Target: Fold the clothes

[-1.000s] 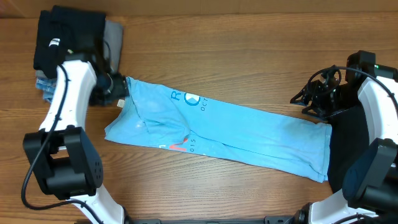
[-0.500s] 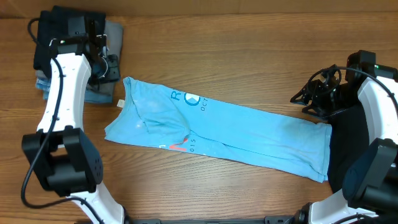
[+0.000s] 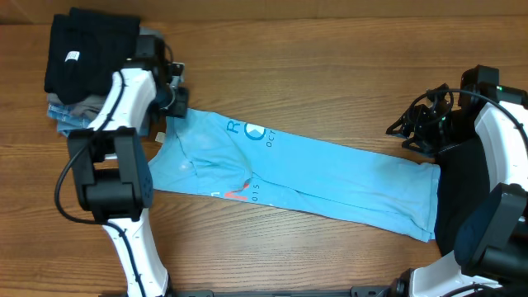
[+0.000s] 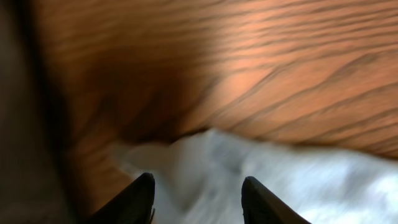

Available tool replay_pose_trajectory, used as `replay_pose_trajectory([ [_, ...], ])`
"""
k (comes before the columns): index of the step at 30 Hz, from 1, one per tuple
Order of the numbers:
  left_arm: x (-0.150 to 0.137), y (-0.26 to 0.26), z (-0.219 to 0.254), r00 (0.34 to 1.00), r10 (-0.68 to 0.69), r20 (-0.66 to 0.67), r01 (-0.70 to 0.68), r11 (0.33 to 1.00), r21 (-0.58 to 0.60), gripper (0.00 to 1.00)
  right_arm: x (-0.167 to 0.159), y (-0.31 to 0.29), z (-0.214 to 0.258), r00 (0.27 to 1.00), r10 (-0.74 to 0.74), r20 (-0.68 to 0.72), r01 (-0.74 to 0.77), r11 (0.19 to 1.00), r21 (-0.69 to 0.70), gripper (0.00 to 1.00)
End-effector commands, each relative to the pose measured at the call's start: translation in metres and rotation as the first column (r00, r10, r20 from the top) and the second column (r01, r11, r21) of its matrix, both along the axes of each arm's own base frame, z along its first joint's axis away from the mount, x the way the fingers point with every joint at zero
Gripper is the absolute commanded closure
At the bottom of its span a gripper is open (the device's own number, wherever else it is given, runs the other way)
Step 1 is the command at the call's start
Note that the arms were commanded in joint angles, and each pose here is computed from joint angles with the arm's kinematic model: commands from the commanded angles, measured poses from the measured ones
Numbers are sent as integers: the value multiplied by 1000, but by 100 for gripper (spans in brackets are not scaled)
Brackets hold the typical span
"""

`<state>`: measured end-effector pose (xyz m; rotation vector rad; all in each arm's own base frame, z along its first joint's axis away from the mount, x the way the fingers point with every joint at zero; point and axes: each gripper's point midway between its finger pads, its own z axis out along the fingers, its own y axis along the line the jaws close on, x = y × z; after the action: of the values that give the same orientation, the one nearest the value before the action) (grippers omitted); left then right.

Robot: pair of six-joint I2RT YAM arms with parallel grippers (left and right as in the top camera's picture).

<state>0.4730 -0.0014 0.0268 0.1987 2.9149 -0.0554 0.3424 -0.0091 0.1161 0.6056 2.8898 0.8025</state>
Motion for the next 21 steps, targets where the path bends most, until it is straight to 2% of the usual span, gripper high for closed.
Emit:
replay_pose_trajectory([
  [1, 5, -3, -16, 999, -44, -3, 44, 997, 70, 56, 1, 0, 9, 999, 11, 31, -10, 1000, -19, 44],
  [3, 6, 3, -23, 1000, -14, -5, 14, 995, 101, 67, 0, 0, 9, 1000, 11, 27, -10, 1000, -18, 44],
  [6, 9, 12, -29, 999, 39, 2, -39, 991, 128, 92, -3, 1, 8, 1000, 1, 11, -1, 1000, -13, 44],
  [9, 14, 23, -25, 996, 91, 27, -94, 984, 154, 96, -4, 2, 8, 1000, -6, 0, 6, 1000, -8, 44],
  [13, 14, 48, -20, 983, 175, 52, -182, 959, 217, 95, -4, 2, 8, 1000, -6, 0, 6, 1000, -9, 44],
  [15, 16, 51, -17, 981, 185, 57, -193, 961, 200, 82, -4, 2, 8, 1000, -6, 1, 6, 1000, -9, 44],
  [17, 18, 53, -14, 978, 198, 60, -205, 962, 182, 76, -4, 2, 8, 1000, -6, 1, 6, 1000, -9, 44],
  [19, 19, 51, -10, 979, 197, 57, -204, 966, 157, 62, -4, 2, 8, 1000, -6, 0, 6, 1000, -9, 44],
  [21, 19, 51, -4, 979, 198, 51, -204, 968, 148, 58, -4, 1, 8, 1000, -6, 0, 6, 1000, -11, 44],
])
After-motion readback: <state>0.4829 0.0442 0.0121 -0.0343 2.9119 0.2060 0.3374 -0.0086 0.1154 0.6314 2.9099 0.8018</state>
